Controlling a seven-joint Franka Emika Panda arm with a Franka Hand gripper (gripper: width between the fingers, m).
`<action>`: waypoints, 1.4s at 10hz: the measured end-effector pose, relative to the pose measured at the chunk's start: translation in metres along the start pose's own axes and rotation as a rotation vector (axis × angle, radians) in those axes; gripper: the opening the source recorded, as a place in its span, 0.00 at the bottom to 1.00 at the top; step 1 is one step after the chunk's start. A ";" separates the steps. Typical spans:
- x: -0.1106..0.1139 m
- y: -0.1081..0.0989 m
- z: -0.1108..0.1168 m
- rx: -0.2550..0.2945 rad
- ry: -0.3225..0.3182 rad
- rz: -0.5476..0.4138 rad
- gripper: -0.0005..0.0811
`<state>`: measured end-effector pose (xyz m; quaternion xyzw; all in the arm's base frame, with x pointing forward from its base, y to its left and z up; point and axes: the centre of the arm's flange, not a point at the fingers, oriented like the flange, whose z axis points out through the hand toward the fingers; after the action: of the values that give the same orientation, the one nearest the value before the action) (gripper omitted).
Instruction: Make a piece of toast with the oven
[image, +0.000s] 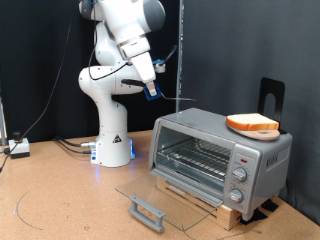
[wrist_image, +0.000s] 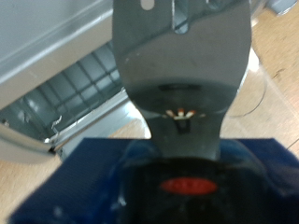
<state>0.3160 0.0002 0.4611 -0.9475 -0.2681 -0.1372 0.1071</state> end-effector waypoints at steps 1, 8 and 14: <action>0.010 -0.003 0.007 0.000 -0.066 -0.010 0.49; 0.051 0.001 0.040 -0.046 -0.043 0.092 0.49; 0.082 -0.014 0.079 0.016 -0.152 0.118 0.49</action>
<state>0.3912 0.0730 0.4142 -0.9685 -0.2201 -0.0563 0.1019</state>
